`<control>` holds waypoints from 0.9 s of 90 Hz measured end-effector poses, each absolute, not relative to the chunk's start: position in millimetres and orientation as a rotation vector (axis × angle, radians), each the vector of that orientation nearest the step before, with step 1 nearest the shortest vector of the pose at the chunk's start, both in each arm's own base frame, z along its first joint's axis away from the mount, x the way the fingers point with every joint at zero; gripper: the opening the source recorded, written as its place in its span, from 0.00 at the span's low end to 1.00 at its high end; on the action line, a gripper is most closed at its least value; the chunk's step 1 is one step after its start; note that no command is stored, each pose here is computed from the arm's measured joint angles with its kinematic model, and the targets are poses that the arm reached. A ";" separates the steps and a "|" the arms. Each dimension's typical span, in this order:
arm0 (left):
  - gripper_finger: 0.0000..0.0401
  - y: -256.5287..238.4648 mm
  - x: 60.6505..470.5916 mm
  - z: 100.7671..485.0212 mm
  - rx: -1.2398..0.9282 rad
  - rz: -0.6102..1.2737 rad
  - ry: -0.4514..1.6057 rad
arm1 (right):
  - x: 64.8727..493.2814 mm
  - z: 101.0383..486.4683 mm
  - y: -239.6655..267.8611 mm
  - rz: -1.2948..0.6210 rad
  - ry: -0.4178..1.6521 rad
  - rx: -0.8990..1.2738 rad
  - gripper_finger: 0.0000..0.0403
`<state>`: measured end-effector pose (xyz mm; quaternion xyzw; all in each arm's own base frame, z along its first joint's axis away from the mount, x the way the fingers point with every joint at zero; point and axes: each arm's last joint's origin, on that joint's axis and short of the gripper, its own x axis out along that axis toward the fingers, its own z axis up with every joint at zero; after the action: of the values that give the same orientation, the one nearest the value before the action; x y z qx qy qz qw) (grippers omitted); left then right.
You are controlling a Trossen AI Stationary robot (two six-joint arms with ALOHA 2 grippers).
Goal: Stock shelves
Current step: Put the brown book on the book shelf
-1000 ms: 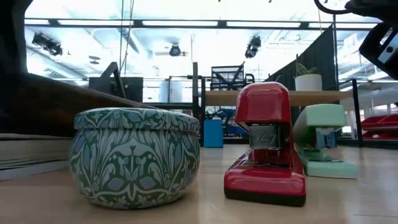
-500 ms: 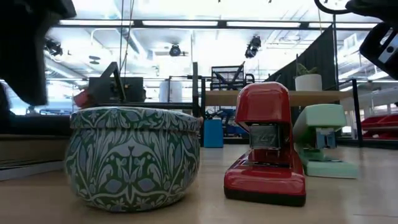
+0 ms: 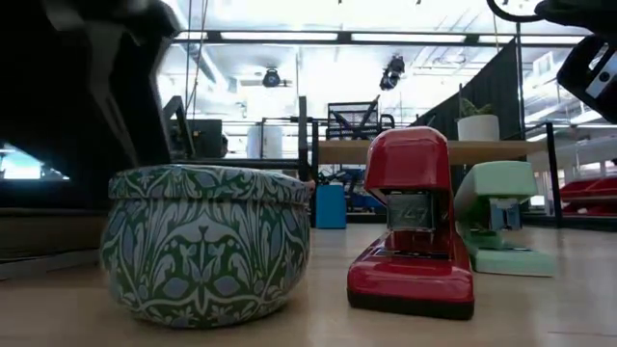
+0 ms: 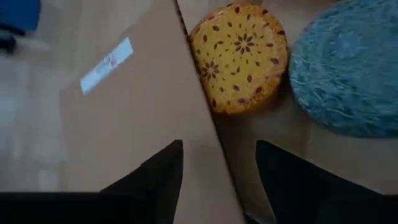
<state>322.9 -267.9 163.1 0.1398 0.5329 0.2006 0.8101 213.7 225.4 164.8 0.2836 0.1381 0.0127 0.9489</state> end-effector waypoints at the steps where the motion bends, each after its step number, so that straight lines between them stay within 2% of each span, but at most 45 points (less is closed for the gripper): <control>1: 0.45 -267.8 323.1 161.9 0.308 0.427 1.142 | 213.7 164.8 225.4 0.026 0.281 0.577 0.20; 13: 0.45 -263.2 325.7 144.5 0.382 0.456 1.190 | 213.7 164.7 225.4 0.026 0.282 0.577 0.20; 58: 0.44 -253.7 312.2 138.5 0.203 0.666 1.299 | 213.7 164.8 225.6 0.029 0.282 0.579 0.20; 69: 0.36 -252.4 312.1 138.0 0.191 0.673 1.309 | 213.7 164.8 225.6 0.029 0.282 0.578 0.20; 81: 0.17 -252.2 312.4 138.6 0.216 0.659 1.305 | 213.7 164.8 225.6 0.029 0.283 0.578 0.20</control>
<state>312.4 -252.2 138.6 0.0986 0.5948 0.3004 0.7391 213.7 225.6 164.8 0.2839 0.1390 0.0144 0.9486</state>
